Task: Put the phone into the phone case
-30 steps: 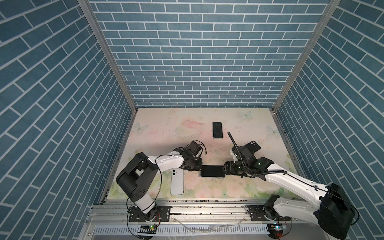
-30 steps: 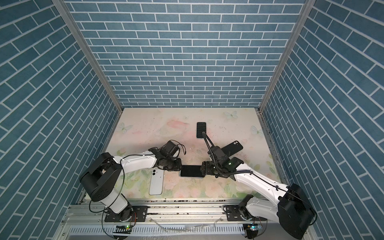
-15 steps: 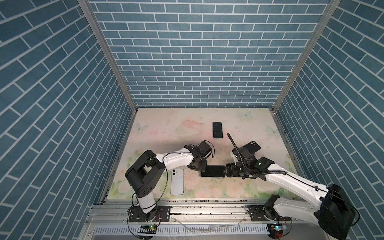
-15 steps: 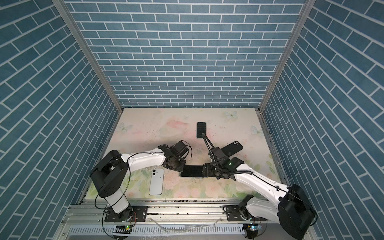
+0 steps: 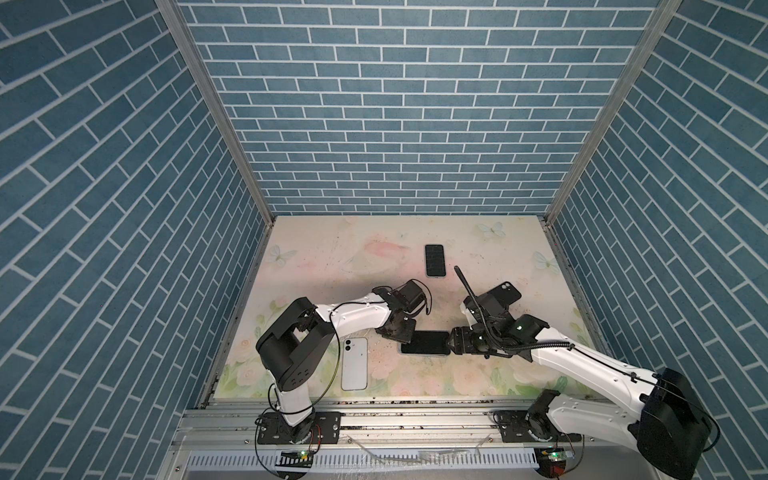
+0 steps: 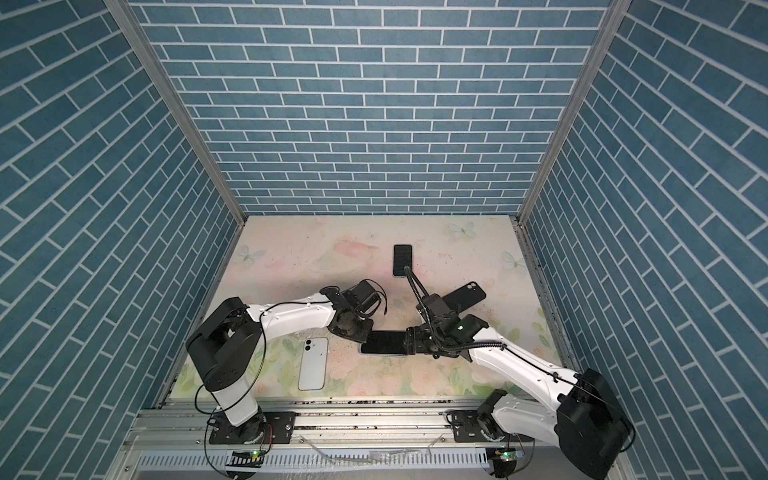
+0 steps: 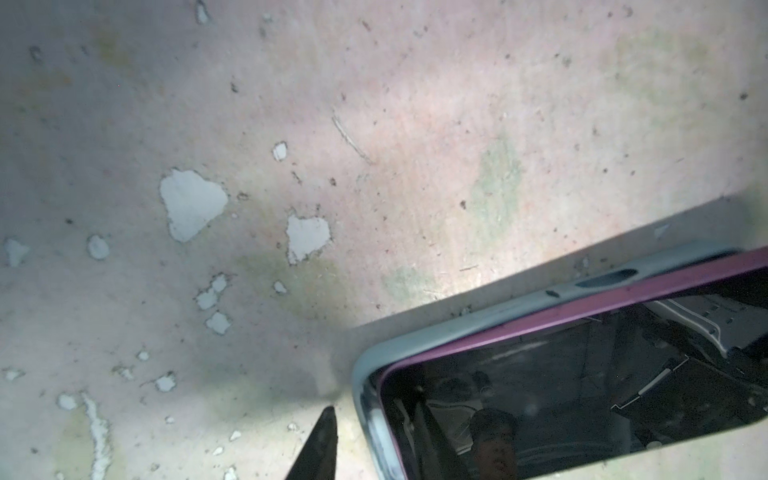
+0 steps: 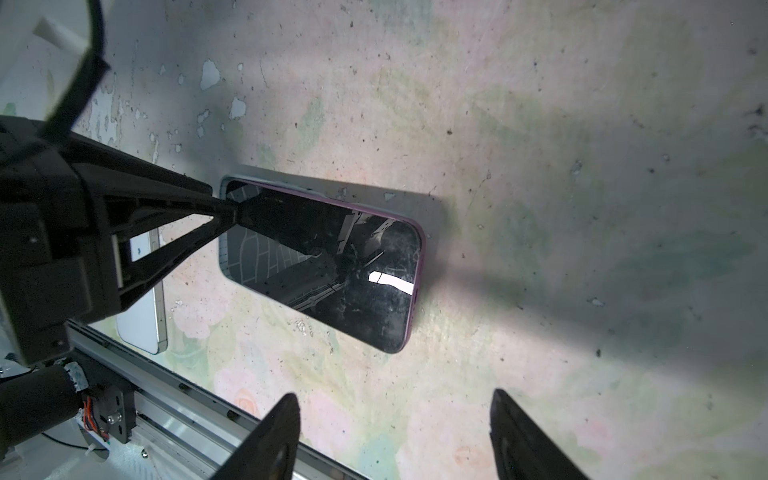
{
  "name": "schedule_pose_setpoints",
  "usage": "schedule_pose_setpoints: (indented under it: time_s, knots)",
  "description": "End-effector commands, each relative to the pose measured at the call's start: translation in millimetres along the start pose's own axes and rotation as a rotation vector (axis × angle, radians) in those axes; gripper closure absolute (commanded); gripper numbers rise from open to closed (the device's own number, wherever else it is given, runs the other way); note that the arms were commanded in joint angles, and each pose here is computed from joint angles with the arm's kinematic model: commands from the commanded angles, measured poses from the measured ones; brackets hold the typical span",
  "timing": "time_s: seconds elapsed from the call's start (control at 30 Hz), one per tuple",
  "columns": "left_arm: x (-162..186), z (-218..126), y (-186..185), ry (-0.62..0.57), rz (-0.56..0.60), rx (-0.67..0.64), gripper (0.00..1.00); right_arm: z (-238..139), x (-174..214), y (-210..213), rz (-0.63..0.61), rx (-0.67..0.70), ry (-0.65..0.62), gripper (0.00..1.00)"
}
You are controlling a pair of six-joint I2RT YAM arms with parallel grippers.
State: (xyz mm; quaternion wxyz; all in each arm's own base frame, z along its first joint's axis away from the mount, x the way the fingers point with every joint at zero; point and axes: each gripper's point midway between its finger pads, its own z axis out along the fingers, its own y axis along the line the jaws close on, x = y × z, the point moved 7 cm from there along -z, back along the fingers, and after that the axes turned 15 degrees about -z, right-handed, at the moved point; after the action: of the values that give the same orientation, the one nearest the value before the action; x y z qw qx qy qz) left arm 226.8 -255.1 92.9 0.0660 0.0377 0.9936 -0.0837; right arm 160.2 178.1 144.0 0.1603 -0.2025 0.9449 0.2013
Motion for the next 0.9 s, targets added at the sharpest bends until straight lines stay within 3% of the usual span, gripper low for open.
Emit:
schedule_pose_setpoints:
  time_s: [0.0,0.27,0.53,0.77,0.87]
  knots:
    - [21.8,28.9,20.9,0.114,0.029,-0.117,0.67,5.0,4.2,-1.2,0.011,-0.012,0.022,0.28]
    - [20.3,-0.1,-2.2,0.086,-0.027,0.137,0.64,8.4,1.4,1.8,0.014,-0.037,0.021,0.29]
    - [21.4,-9.0,3.9,0.067,-0.089,0.174,0.63,16.2,-2.7,8.7,0.051,-0.11,0.006,0.4]
    - [22.5,-8.7,14.5,0.077,-0.187,0.312,0.62,26.8,-4.0,2.6,0.083,-0.066,0.02,0.41]
    - [22.1,-7.1,16.9,0.081,-0.228,0.377,0.62,33.0,-4.1,-2.5,0.111,-0.046,0.031,0.48]
